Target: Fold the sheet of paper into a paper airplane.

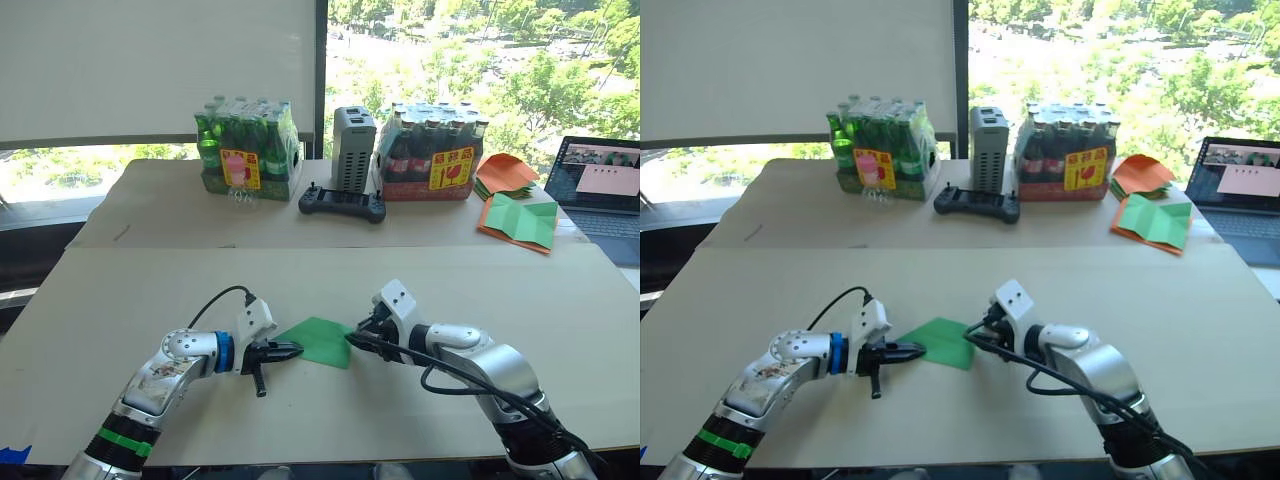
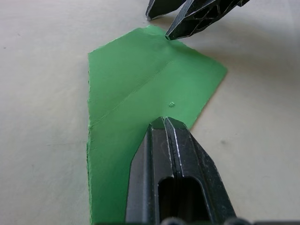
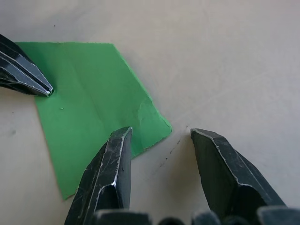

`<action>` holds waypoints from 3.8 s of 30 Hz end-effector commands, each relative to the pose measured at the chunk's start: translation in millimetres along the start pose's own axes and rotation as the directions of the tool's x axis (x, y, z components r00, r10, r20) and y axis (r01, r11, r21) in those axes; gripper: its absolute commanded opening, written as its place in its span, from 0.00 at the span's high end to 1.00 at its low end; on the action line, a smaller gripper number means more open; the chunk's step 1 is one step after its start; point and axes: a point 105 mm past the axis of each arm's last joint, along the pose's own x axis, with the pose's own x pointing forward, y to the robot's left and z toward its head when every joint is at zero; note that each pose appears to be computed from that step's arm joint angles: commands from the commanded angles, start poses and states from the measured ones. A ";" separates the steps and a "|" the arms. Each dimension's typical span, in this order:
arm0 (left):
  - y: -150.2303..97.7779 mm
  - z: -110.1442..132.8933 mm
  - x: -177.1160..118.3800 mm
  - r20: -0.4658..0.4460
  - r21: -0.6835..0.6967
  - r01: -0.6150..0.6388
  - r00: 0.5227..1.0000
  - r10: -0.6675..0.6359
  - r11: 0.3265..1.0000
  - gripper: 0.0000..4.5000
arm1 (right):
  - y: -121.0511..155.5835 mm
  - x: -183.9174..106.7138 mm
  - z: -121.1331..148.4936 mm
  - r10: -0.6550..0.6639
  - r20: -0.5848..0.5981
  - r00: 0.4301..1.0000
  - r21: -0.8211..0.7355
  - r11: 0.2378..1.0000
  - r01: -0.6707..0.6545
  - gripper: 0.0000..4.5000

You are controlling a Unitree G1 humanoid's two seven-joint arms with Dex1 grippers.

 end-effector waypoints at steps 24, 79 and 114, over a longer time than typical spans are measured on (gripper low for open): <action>2.2 -17.4 -2.6 -0.073 -0.020 -0.026 0.997 0.024 0.999 1.00 | 19.0 5.4 13.7 0.084 0.116 0.990 0.067 0.993 -0.092 0.50; 11.7 18.7 -10.9 0.003 -0.010 -0.020 1.000 0.020 1.000 1.00 | 52.3 10.2 -15.0 0.200 -0.011 0.980 -0.480 0.859 -0.181 1.00; 6.9 1.5 12.7 -0.062 0.058 0.011 0.998 -0.008 0.998 1.00 | 51.0 13.7 33.9 0.156 0.143 0.977 -0.308 0.946 -0.106 0.90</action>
